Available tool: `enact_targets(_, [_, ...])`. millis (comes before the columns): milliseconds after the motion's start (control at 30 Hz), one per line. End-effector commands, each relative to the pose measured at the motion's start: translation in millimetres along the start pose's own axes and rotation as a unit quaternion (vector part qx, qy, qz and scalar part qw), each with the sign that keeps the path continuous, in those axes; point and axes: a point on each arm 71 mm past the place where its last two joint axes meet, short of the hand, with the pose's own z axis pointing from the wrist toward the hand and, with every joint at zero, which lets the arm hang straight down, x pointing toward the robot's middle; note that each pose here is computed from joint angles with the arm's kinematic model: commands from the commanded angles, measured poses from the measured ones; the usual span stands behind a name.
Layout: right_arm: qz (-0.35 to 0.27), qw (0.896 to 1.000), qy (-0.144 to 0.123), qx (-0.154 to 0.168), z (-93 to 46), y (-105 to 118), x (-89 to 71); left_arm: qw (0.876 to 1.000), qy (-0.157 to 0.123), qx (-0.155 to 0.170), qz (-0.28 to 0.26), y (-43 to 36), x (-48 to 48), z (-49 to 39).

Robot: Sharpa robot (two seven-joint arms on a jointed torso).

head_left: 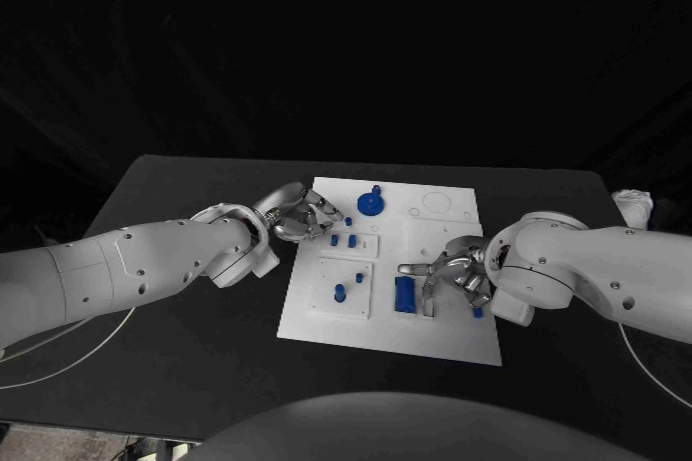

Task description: Assemble the parts on the task board

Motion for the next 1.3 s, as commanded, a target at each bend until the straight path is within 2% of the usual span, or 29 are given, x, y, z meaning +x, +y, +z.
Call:
enact_targets(33, [0.041, 0.998, -0.010, -0.044, -4.1, 0, -1.3, 1.000, 0.006, 0.004, -0.001, -0.9, 1.2, -0.5])
enact_targets(233, [0.055, 0.986, -0.057, -0.147, -19.0, -1, -2.7, 1.000, 0.000, 0.007, 0.000, -0.5, -0.6, -2.5])
enact_targets(333, [0.034, 0.974, -0.096, -0.201, -29.1, -1, -2.8, 1.000, -0.001, 0.009, 0.000, -0.5, -1.1, -3.1])
enact_targets(500, [-0.055, 0.946, -0.172, -0.269, -43.2, 0, 0.5, 1.000, -0.002, 0.011, 0.000, -0.7, -1.4, -3.6])
enact_targets(600, [-0.123, 0.922, -0.214, -0.298, -49.0, 1, 6.8, 1.000, -0.002, 0.013, 0.000, -1.0, -1.3, -3.7])
enact_targets(733, [-0.187, 0.901, -0.239, -0.311, -48.7, 1, 18.3, 1.000, -0.003, 0.015, -0.001, -1.3, -1.0, -3.9])
enact_targets(833, [-0.213, 0.894, -0.245, -0.310, -44.5, -3, 26.6, 1.000, -0.003, 0.017, -0.001, -1.5, -1.0, -4.3])
enact_targets(1000, [-0.231, 0.891, -0.245, -0.304, -35.5, -8, 37.4, 1.000, -0.005, 0.017, -0.001, -0.9, -2.1, -5.9])
enact_targets(1300, [-0.240, 0.894, -0.234, -0.297, -24.4, -11, 51.0, 1.000, -0.005, 0.017, -0.001, -0.3, -2.7, -6.8])
